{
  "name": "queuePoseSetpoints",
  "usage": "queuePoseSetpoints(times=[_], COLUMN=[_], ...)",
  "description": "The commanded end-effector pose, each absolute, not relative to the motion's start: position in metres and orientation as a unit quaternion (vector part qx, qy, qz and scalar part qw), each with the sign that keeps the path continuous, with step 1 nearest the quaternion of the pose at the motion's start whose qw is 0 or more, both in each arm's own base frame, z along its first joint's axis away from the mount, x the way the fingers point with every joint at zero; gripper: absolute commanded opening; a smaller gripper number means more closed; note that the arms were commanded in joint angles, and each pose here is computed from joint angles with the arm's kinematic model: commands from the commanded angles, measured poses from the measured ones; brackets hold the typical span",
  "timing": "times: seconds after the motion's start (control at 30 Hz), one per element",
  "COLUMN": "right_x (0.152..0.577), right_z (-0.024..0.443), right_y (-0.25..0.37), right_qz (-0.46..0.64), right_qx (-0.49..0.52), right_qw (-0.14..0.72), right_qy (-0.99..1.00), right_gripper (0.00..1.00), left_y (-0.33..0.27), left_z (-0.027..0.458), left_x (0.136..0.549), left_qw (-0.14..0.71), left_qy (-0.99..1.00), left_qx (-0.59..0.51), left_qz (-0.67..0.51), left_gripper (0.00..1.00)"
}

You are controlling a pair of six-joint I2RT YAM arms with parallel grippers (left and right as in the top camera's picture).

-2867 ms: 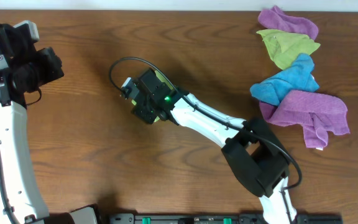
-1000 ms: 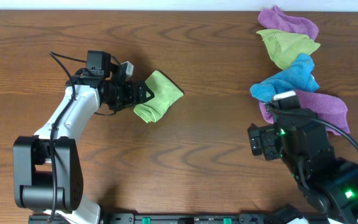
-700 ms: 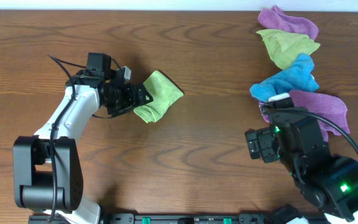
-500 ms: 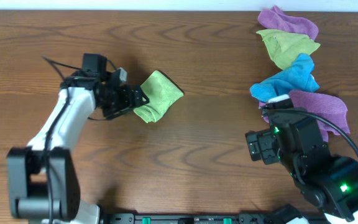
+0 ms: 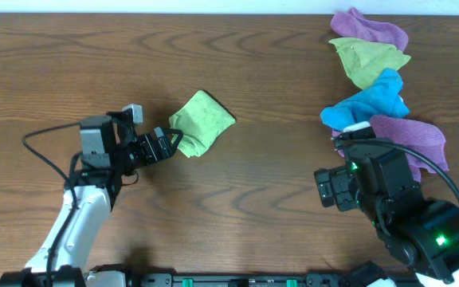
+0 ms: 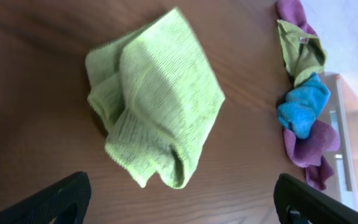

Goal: Fold the cloth
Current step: 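Grasp the folded green cloth with the left gripper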

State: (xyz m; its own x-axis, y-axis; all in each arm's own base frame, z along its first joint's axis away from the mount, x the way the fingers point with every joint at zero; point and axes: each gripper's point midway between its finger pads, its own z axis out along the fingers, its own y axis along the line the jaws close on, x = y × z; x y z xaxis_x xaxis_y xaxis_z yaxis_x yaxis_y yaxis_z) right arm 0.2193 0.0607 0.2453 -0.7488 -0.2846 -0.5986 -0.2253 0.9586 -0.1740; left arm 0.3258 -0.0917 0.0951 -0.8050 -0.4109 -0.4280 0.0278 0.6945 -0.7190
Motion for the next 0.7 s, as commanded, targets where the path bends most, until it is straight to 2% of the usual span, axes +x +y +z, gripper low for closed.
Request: queuePoseSetpoints(times=[0.0, 0.27, 0.67], right_x=[0.22, 0.221, 0.221], right_z=[0.245, 0.246, 0.246], right_y=[0.059, 0.059, 0.059], right_qz=[-0.047, -0.049, -0.049], right_qx=[-0.131, -0.14, -0.14], right_qw=[0.326, 0.329, 0.329], right_qy=[0.935, 0.933, 0.933], right_gripper=[0.99, 0.99, 0.99], left_y=[-0.097, -0.119, -0.121], left_z=[0.08, 0.048, 0.023], left_x=[0.321, 0.326, 0.329], left_qw=[0.252, 0.186, 0.158], left_qy=[0.861, 0.85, 0.849], left_qx=[-0.165, -0.205, -0.243], left_qz=[-0.41, -0.447, -0.441], left_gripper=[0.95, 0.95, 0.95])
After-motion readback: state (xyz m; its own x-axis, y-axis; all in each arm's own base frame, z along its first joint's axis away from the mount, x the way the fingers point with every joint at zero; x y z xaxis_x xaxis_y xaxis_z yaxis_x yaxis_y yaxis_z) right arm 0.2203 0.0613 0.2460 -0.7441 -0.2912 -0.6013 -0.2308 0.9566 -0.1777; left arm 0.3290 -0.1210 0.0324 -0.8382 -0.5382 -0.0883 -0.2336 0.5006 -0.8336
